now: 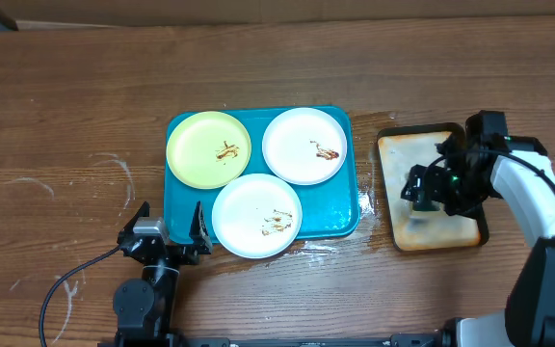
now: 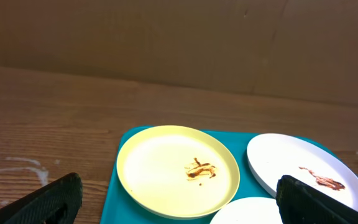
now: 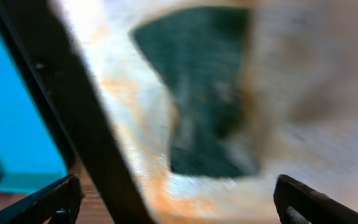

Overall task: Clean dirty plates on tray and stack at the side
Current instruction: 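Lower the right gripper and grasp the green sponge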

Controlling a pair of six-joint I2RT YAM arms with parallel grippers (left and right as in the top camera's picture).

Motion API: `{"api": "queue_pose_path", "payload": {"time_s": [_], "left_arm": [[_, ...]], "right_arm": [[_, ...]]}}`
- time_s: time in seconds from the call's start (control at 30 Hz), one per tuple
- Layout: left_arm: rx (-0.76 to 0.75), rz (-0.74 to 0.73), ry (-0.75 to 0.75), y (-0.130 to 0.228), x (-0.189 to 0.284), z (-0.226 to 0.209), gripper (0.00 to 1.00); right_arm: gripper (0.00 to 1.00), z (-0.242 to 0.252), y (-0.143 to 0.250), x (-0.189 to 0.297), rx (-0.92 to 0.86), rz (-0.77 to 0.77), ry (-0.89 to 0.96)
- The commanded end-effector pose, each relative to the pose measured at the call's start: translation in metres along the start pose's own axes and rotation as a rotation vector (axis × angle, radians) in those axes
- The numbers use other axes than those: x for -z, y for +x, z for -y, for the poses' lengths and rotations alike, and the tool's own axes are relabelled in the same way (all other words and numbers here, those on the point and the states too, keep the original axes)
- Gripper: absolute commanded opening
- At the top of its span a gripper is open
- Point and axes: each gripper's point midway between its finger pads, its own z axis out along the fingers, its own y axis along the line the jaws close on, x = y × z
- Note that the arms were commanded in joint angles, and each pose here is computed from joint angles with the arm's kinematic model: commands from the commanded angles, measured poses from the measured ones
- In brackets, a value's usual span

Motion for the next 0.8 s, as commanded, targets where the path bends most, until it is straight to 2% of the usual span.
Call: {"api": "queue_pose_path", "payload": {"time_s": [0.0, 0.1, 0.2, 0.3, 0.5, 0.6, 0.77], "left_arm": [[-0.002, 0.005, 0.0, 0.0, 0.0, 0.0, 1.0], [-0.002, 0.006, 0.0, 0.0, 0.0, 0.0, 1.0], [-0.002, 0.005, 0.0, 0.0, 0.0, 0.0, 1.0], [-0.002, 0.006, 0.0, 0.0, 0.0, 0.0, 1.0], [-0.002, 0.006, 0.0, 0.0, 0.0, 0.0, 1.0], [-0.002, 0.005, 0.0, 0.0, 0.0, 0.0, 1.0], [-0.002, 0.006, 0.0, 0.0, 0.0, 0.0, 0.99]], "right_arm": [[1.0, 0.001, -0.004, 0.039, -0.036, 0.147, 0.065], [1.0, -0.023, 0.004, 0.06, 0.056, 0.253, 0.009], [1.0, -0.041, 0.022, 0.057, 0.128, 0.305, -0.014], [1.0, -0.037, 0.038, 0.036, 0.014, 0.261, 0.012], [1.0, 0.011, 0.065, -0.011, -0.231, 0.095, 0.185], [1.0, 0.02, 0.059, -0.022, -0.258, 0.085, 0.217], [1.0, 0.016, 0.033, -0.037, -0.149, 0.131, 0.192]]}}
